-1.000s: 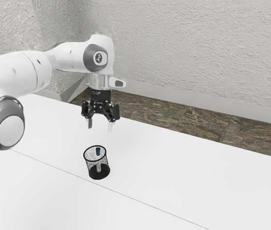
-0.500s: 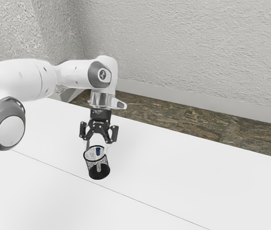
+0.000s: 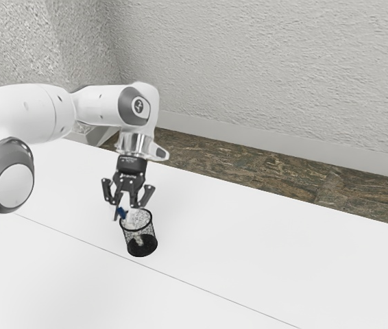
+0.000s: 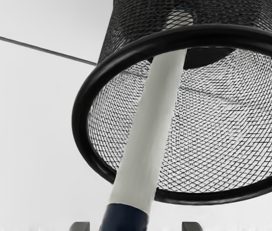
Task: Take the marker out of the pen holder and place it to the left of the pen holder.
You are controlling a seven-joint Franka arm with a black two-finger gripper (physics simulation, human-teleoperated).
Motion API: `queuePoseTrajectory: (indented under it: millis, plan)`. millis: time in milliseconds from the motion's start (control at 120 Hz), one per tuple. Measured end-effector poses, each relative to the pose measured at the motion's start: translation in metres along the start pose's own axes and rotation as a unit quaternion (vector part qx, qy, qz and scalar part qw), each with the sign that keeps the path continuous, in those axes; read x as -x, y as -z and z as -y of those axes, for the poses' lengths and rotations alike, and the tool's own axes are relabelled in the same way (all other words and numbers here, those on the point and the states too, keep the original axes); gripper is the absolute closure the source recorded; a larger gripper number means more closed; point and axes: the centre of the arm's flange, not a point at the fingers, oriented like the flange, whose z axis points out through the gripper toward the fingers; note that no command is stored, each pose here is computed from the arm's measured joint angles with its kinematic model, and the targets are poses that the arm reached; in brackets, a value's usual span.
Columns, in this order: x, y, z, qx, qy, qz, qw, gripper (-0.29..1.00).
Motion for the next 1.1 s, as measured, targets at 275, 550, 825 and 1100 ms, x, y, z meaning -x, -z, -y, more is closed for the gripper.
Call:
queuePoseTrajectory:
  millis: [275,550,825,1100]
  plan:
    - [0.016,-0.006,-0.035,-0.013,-0.025,0.022,0.999,0.59]
    - [-0.004,-0.013,-0.013,-0.004,0.001,0.027,1.0,0.66]
    - [0.004,0.009,0.005,0.005,0.014,-0.001,1.0,0.75]
    - [0.103,0.092,0.031,0.035,0.004,-0.1,0.994,0.77]
